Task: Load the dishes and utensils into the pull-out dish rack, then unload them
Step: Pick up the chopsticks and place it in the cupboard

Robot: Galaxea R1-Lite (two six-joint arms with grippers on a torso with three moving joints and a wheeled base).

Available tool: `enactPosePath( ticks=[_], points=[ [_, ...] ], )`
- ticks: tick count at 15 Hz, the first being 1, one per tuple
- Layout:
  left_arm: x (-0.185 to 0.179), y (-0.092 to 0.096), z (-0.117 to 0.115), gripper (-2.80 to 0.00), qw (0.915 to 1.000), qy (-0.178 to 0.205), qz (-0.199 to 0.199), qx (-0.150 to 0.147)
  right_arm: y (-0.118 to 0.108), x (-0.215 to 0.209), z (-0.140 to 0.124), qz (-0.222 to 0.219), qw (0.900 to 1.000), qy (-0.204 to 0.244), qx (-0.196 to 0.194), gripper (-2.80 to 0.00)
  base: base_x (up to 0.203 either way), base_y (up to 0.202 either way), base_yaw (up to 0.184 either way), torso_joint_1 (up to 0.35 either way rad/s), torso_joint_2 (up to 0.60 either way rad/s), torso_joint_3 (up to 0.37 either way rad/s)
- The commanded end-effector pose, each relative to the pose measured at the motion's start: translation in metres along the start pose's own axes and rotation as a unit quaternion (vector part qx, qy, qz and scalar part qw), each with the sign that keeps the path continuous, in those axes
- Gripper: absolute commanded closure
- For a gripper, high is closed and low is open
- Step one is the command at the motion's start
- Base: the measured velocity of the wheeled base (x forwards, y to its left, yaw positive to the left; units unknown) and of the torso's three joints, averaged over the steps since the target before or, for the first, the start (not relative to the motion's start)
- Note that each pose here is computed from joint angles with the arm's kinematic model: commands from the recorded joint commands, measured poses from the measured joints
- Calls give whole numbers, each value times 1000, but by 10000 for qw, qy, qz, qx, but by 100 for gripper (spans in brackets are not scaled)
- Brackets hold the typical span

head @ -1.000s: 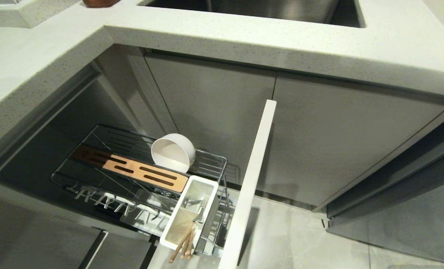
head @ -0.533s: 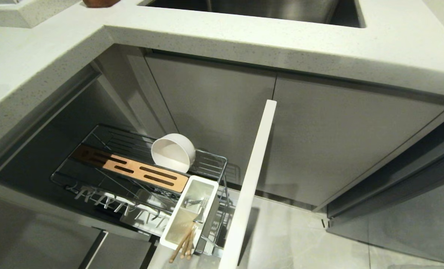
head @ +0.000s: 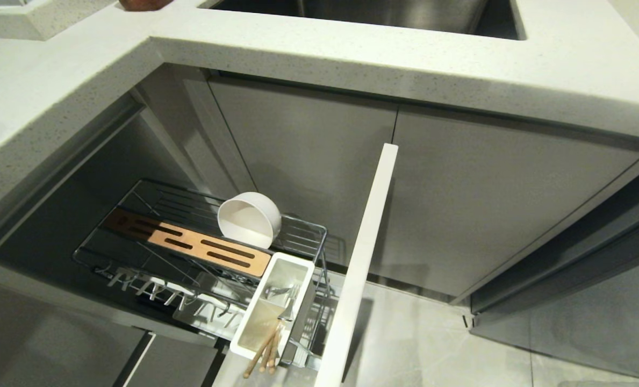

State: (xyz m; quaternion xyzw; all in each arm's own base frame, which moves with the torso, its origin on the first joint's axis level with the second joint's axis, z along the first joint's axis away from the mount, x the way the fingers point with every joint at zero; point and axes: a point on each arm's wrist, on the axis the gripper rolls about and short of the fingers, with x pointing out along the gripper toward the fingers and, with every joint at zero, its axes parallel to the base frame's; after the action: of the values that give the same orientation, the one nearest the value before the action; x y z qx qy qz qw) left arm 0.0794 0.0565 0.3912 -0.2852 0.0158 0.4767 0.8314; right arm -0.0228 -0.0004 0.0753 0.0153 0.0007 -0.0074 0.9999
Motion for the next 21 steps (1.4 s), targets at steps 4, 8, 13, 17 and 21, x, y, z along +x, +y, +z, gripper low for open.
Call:
enactPosePath(
  ticks=[4, 8, 13, 17, 21],
  points=[
    [6, 1, -3, -280, 9998, 142, 53, -158, 0, 0, -1, 4, 10000, 10, 2, 0, 0, 0, 0, 0, 0, 0],
    [17, 0, -11, -280, 9979, 457, 21, -463, 0, 0, -1, 4, 10000, 15, 0, 0, 0, 0, 0, 0, 0, 0],
    [24, -1, -16, -280, 9957, 722, -64, -586, 0, 0, -1, 4, 10000, 15, 0, 0, 0, 0, 0, 0, 0, 0],
    [26, 0, -18, -280, 9951, 796, -83, -587, 0, 0, -1, 4, 10000, 9, 0, 0, 0, 0, 0, 0, 0, 0],
    [27, -1, -18, -280, 9951, 796, -72, -584, 0, 0, -1, 3, 10000, 21, 0, 0, 0, 0, 0, 0, 0, 0]
  ],
)
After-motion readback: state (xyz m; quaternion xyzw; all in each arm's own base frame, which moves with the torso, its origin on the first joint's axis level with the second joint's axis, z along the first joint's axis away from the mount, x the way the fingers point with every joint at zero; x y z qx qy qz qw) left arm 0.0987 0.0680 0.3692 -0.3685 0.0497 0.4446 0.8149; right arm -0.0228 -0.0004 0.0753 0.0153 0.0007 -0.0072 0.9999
